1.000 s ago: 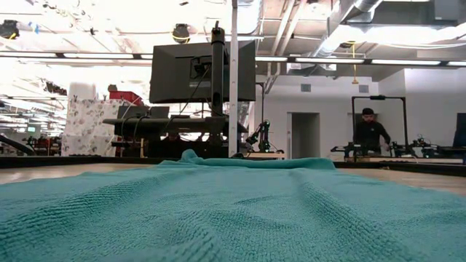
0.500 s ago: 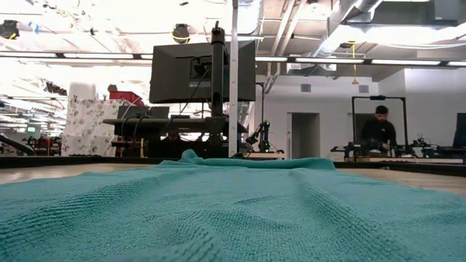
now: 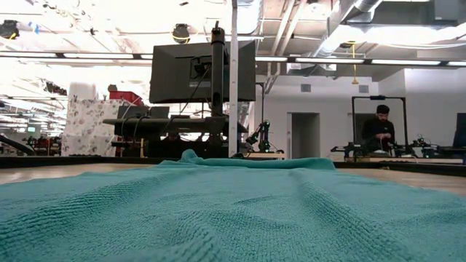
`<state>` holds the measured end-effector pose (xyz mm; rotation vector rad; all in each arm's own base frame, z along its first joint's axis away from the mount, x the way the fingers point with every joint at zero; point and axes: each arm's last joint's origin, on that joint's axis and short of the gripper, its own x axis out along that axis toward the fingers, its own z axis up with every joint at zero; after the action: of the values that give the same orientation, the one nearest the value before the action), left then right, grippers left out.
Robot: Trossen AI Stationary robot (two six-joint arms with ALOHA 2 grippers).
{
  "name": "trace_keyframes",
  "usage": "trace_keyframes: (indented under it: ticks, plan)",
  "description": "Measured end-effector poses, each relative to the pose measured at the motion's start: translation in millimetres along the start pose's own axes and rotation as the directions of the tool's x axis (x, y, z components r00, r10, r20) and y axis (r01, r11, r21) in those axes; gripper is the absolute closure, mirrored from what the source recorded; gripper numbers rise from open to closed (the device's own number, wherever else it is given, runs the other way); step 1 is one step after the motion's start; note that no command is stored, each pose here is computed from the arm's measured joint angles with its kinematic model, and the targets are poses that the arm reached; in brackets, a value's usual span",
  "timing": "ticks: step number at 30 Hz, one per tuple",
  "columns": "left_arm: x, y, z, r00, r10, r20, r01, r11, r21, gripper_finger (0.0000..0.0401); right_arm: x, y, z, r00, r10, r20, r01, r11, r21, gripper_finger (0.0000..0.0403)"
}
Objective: Roll towel
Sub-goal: Fold the towel
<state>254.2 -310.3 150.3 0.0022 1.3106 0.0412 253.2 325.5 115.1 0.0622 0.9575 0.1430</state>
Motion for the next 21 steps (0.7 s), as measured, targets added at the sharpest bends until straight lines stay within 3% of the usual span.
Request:
trace_keyframes:
  ticks: [8, 15, 18, 21]
  plan:
    - [0, 0, 0, 1.0, -0.001, -0.001, 0.001, 1.0, 0.004, 0.0268, -2, -1, -8, 0.998, -0.022, -0.066, 0.018, 0.998, -0.053, 0.0325]
    - [1, 0, 0, 1.0, 0.009, 0.004, -0.01, 1.0, 0.029, 0.0276, -3, -1, -13, 0.99, 0.004, -0.14, -0.015, 0.997, -0.076, 0.0395]
    - [1, 0, -1, 1.0, 0.014, 0.002, -0.014, 0.999, 0.031, 0.03, -3, -1, -13, 0.989, 0.009, -0.147, -0.015, 0.999, -0.038, 0.0399]
    - [1, 1, -1, 1.0, 0.018, 0.002, -0.018, 0.999, 0.031, 0.0352, -3, -1, -13, 0.989, 0.012, -0.147, -0.012, 1.0, 0.002, 0.0401]
